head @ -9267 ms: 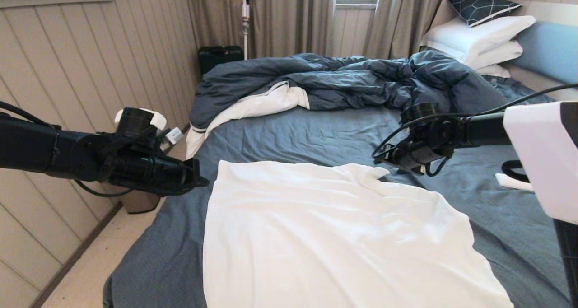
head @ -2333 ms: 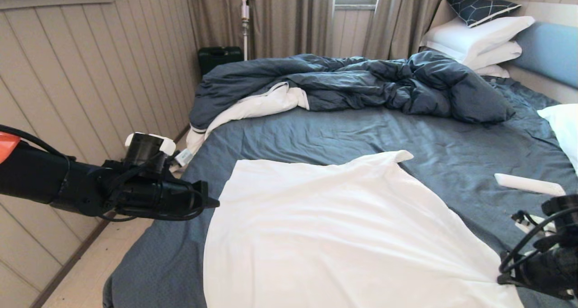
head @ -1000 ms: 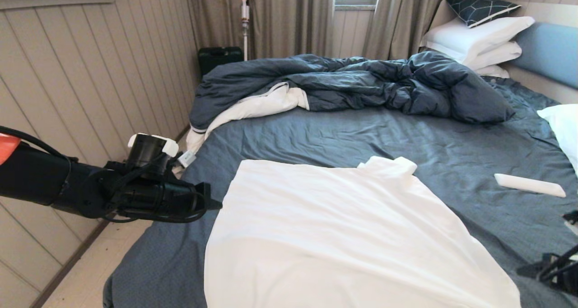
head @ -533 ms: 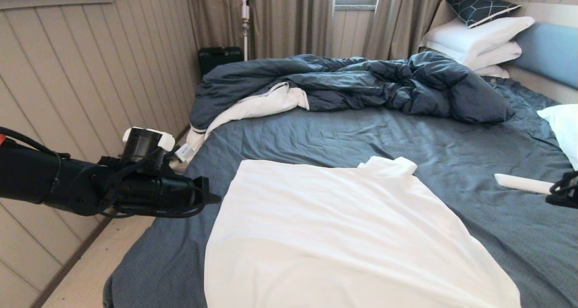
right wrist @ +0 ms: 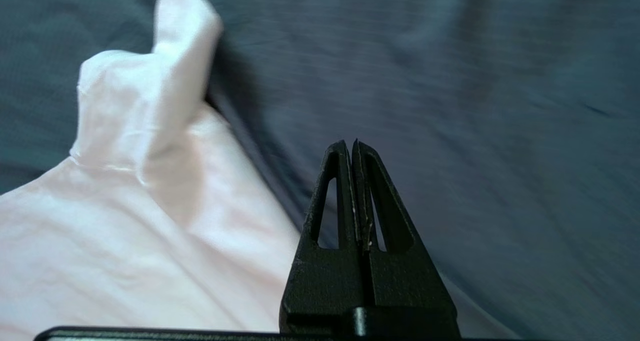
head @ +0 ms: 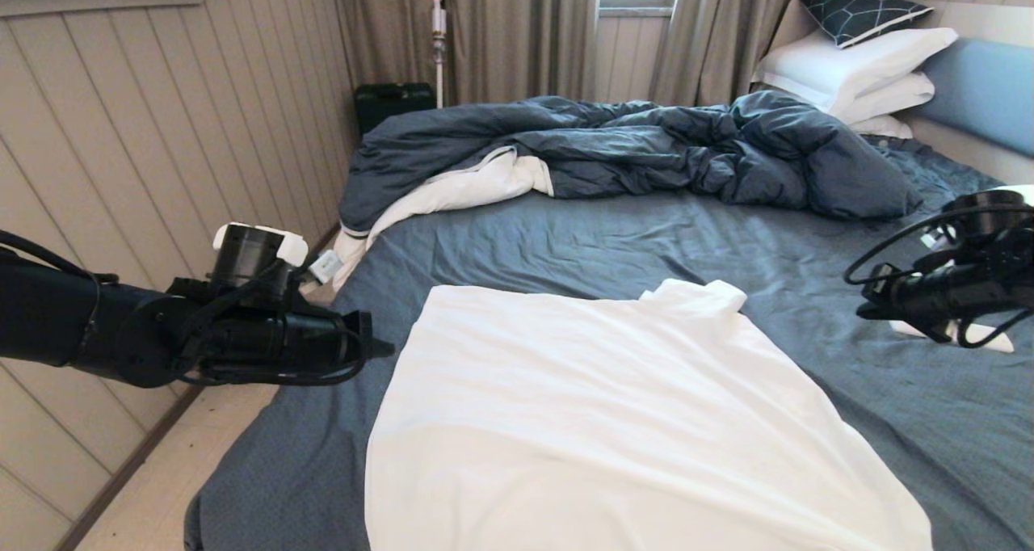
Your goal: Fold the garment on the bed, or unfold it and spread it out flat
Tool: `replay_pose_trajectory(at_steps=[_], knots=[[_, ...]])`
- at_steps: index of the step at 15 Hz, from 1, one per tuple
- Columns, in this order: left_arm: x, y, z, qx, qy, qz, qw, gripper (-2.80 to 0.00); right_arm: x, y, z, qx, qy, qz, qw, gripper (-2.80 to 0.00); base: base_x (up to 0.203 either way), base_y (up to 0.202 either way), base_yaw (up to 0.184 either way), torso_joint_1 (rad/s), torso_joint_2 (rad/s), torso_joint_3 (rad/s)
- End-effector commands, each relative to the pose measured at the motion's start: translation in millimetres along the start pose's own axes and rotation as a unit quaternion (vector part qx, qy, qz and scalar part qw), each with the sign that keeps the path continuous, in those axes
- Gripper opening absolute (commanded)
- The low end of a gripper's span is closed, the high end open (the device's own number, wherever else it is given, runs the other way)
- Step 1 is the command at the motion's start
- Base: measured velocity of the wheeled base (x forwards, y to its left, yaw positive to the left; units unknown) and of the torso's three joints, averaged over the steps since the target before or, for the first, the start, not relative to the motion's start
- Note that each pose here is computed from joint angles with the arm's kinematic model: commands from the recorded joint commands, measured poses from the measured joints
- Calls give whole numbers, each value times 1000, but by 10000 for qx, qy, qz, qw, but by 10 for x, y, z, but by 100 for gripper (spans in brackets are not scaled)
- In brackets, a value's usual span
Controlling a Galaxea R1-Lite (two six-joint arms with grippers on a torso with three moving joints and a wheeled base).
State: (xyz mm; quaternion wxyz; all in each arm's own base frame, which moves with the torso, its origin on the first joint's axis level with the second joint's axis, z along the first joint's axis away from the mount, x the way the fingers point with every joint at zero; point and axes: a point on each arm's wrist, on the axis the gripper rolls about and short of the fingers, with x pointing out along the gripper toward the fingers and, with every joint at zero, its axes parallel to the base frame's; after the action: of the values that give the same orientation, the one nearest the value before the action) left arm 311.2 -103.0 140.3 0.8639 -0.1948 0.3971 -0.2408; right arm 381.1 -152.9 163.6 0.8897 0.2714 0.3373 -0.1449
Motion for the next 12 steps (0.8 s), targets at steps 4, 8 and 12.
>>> replay_pose_trajectory(at_steps=[4,8,12], knots=[[56,28,-3,-21,14,12,10000,-280,570,389,-137,-220,611,145,9978,-280,0,0,0,0,0,0],[-181,-81,65,109,-306,-72,9994,-280,191,576,-193,-530,558,324,9965,-280,0,0,0,0,0,0],[-951,-352,-35,368,-939,-276,9945,-280,-847,681,-340,-1058,169,736,9915,-280,0,0,0,0,0,0]])
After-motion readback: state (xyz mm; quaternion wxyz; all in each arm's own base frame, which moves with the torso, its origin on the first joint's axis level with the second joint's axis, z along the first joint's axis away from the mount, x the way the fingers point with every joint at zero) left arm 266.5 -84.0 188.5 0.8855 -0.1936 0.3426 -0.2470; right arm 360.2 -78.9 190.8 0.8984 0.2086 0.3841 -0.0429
